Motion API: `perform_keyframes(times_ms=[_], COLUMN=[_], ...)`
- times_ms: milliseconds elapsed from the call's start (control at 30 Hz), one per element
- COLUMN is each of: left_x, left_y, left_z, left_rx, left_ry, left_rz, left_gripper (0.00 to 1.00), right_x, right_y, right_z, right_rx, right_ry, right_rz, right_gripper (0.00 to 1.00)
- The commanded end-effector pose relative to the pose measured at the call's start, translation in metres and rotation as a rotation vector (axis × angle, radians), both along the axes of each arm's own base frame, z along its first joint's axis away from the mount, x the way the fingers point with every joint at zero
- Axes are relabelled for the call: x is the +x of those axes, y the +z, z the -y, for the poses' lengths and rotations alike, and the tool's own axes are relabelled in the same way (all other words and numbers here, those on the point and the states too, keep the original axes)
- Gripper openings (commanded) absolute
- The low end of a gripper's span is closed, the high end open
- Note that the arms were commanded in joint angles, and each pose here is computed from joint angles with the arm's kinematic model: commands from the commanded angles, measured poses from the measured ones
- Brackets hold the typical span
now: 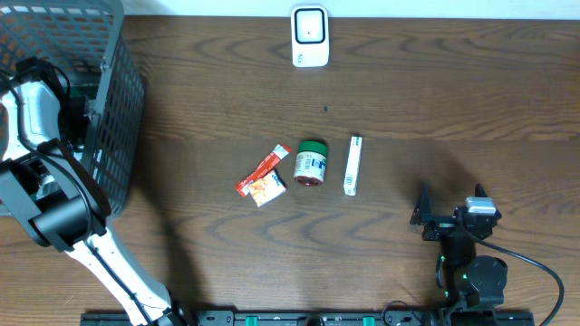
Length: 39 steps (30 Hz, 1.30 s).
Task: Scan the item barcode
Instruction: 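Reach the left gripper into the basket and grasp the green glove packs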
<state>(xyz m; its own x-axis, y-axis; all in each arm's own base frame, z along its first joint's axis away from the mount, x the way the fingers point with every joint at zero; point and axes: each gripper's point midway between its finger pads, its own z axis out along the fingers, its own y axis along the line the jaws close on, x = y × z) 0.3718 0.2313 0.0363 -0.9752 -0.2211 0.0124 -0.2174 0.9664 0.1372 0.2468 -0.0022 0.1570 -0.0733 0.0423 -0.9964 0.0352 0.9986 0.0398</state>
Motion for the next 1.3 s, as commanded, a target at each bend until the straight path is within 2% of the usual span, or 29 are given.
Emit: perform_keyframes(times_ms=[0,233,500,633,700,1267], left_x=[-0.001,0.001,0.005,-0.006,-0.009,0.009], left_y=[-0.008,-0.008,-0.012,0.006,0.012,0.009], left_z=[-0.001,-0.032,-0.039,-0.067,-0.074,-0.083], left_rx=[-0.018,0.113,0.145,0.351,0.399,0.432], left_ry=[-0.007,0.021,0.028,0.099,0.112,0.16], left_rz=[-0.001,0.013,0.041,-0.02,-0.031,0.056], left_gripper=[0.98,0.98,0.98,0.98,0.98,0.98], right_x=[0.0,0.0,0.0,0.0,0.0,0.0], right_y=[-0.001,-0.001,-0.001,-0.001,-0.001,-0.001], right_z=[-0.002,-0.002,-0.002,-0.002,-0.002,-0.002], right_rx=[0.013,0.013,0.013,0.013,0.013,0.013], right_ry=[0.008,0.008,0.008,0.008,0.008,0.008], right_rz=[-0.002,-0.002,-0.002,-0.002,-0.002,-0.002], right_gripper=[0.99,0.99,0.99,0.99,0.99,0.99])
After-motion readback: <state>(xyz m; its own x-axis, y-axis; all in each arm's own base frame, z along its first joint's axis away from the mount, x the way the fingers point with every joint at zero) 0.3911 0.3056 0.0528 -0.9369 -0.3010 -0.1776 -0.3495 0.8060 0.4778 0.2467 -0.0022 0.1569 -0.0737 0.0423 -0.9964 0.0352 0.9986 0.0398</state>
